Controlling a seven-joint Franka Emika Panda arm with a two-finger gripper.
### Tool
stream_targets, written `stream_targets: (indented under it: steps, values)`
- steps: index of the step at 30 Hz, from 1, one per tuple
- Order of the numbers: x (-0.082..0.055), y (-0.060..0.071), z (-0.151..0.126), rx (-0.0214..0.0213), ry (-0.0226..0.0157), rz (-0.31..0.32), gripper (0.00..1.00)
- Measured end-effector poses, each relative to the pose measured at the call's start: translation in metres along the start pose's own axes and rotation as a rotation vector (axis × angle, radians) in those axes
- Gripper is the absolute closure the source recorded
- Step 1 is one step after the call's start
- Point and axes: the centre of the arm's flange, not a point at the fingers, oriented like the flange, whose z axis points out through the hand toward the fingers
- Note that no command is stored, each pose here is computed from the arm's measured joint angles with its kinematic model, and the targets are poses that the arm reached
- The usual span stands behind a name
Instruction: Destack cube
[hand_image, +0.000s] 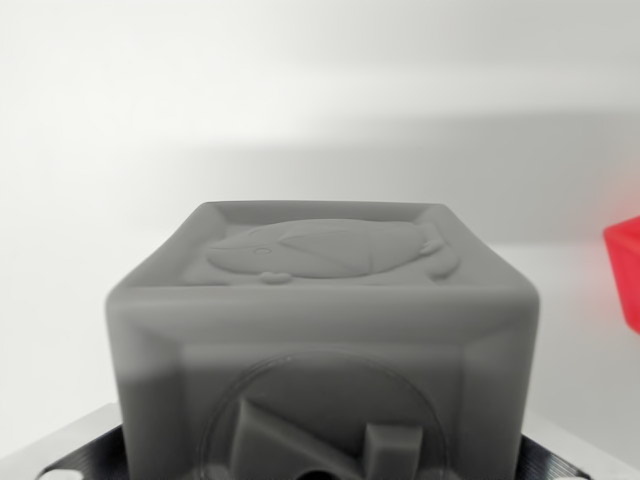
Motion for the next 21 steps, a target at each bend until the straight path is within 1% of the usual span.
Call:
stream_targets:
  steps: [15, 21]
  values:
    - [-0.019, -0.022, 0.008, -0.0013, -0.0008, 0.072, 1.0]
    - [-0.027, -0.031, 0.011, -0.0002, 0.0, 0.102, 1.0]
